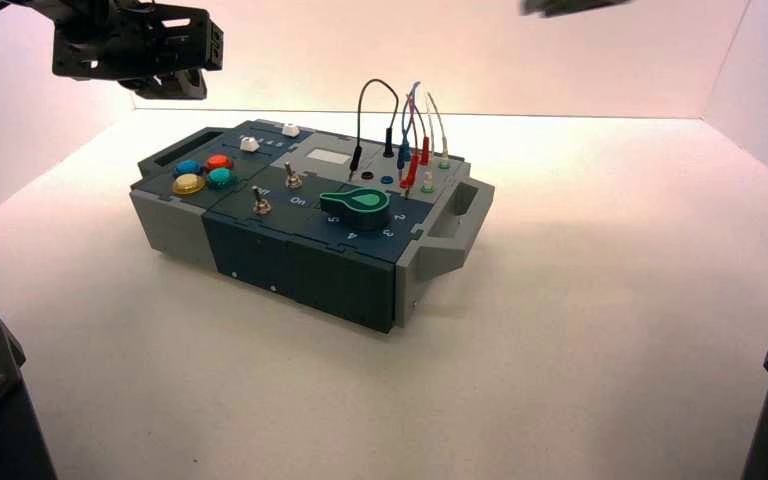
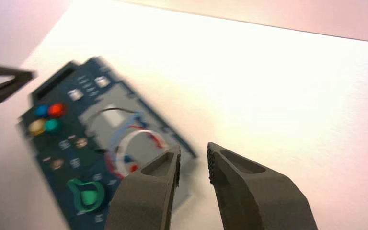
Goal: Pull the red wire.
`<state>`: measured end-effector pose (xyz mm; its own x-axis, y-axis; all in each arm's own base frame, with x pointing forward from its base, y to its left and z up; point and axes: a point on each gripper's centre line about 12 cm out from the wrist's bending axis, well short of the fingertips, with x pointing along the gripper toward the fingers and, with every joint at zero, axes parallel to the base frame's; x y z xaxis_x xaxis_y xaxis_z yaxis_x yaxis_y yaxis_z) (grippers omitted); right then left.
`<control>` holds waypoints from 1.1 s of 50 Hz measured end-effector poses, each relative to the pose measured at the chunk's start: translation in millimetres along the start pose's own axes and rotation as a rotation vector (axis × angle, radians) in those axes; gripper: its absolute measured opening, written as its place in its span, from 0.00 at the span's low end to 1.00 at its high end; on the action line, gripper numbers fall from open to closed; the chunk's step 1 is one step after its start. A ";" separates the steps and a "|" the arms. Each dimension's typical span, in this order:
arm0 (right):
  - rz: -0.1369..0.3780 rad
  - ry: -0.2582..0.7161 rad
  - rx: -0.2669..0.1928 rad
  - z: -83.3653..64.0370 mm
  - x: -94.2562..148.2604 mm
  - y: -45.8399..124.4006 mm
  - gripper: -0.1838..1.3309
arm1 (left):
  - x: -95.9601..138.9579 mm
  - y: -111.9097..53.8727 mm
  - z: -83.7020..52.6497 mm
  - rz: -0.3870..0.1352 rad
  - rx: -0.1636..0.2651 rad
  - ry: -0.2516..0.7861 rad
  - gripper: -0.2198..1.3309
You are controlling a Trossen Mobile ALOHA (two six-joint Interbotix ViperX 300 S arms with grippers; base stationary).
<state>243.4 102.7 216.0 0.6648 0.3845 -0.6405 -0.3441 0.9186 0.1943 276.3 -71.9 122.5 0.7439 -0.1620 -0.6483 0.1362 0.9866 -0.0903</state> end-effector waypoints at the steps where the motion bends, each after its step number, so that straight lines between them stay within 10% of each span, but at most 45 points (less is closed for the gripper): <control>1: -0.008 -0.003 0.005 -2.3 -1.2 -2.8 0.56 | -0.1 0.6 -0.6 0.002 -0.002 0.001 0.04; 55: -0.081 0.146 0.017 -38.2 48.8 -21.8 0.57 | 0.1 -0.1 0.8 0.000 0.000 -0.003 0.04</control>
<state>258.0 98.0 152.1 0.5858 0.2933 -0.7555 -0.2817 0.9478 0.1495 276.9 -72.0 123.1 0.7459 -0.1622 -0.6460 0.1362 0.9865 -0.0904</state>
